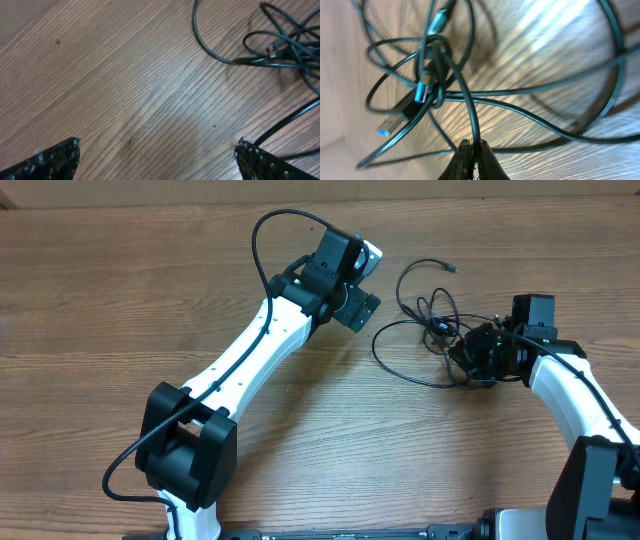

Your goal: Untangle cables

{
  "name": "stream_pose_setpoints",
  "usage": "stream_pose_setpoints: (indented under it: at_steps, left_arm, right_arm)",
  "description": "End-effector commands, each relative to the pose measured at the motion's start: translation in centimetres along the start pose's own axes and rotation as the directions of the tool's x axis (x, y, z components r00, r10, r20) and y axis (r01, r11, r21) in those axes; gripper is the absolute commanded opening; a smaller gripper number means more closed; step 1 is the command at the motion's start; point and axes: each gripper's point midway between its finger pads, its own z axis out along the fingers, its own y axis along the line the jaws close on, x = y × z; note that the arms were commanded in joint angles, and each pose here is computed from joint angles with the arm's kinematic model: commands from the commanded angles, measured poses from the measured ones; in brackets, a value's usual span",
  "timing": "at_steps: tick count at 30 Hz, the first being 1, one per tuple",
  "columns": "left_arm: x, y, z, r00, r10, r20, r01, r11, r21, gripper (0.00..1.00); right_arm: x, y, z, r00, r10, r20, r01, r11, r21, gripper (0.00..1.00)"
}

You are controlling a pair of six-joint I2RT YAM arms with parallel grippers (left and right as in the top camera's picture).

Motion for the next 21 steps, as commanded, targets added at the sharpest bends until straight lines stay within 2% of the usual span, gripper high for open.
stream_pose_setpoints:
  at_steps: [1,8,14,21]
  left_arm:
    - [-0.2,0.0,0.0,1.000,0.001,0.000,-0.001,1.000,0.014,0.99]
    - [0.2,-0.9,0.0,1.000,0.001,-0.014,0.000,0.998,0.065,1.00]
    - [0.4,-0.9,0.0,1.000,0.001,-0.022,0.000,0.998,0.066,0.99]
    - [0.4,-0.9,-0.1,1.000,0.001,-0.022,0.000,0.998,0.066,0.99]
  right_arm:
    - [0.1,4.1,-1.3,0.981,-0.193,-0.027,0.187,0.972,-0.140,0.04]
    - [-2.0,9.6,-5.3,0.933,-0.352,0.080,0.361,0.911,-0.198,0.04]
    - [-4.6,12.3,-9.4,0.907,-0.368,0.206,0.395,0.911,-0.114,0.04]
    - [-5.0,16.8,-14.8,0.841,-0.451,0.301,0.505,0.853,-0.134,0.04]
